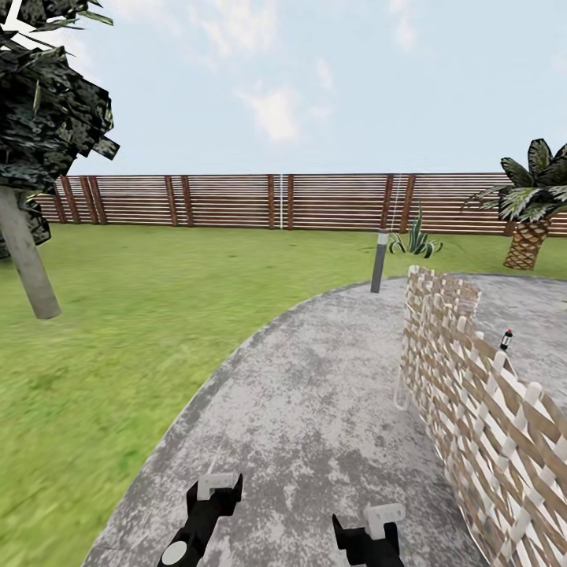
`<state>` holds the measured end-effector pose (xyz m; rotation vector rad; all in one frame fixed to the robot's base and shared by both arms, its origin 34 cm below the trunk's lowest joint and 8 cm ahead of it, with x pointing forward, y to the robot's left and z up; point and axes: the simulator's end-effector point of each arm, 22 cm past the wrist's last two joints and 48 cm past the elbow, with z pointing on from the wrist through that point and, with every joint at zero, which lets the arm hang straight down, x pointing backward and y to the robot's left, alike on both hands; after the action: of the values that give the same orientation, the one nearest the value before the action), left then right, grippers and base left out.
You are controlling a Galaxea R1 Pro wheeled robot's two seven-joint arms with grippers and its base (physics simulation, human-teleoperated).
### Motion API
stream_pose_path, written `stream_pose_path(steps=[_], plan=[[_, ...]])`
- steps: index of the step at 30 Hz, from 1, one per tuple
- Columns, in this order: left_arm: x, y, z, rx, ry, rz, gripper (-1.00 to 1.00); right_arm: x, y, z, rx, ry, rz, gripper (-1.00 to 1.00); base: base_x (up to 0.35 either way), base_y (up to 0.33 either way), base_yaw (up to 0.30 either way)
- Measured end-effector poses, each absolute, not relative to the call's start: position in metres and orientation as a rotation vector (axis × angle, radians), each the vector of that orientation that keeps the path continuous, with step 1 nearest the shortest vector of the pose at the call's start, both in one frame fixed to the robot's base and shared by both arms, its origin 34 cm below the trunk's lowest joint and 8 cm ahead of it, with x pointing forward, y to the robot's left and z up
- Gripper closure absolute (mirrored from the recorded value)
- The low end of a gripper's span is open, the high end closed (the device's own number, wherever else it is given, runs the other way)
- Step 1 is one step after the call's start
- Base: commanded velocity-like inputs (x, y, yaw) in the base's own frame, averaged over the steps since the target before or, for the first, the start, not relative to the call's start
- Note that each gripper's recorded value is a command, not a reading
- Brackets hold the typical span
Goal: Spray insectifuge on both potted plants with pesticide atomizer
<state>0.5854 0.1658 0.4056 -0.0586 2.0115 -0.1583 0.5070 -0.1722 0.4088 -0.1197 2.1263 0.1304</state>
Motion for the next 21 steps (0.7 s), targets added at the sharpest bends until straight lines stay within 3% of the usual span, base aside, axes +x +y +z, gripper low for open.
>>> stream_pose_path(steps=[5, 21], plan=[[0.5851, 0.1658, 0.4057, -0.059, 2.012, -0.158, -1.0, 0.507, -0.172, 0.4092, -0.121, 2.126, 0.132, -1.0, 0.218, 0.0, 0.0], [0.5851, 0.1658, 0.4053, -0.059, 2.012, -0.158, -1.0, 0.507, -0.1719, 0.409, -0.121, 2.126, 0.132, -1.0, 0.098, -0.032, 0.0]])
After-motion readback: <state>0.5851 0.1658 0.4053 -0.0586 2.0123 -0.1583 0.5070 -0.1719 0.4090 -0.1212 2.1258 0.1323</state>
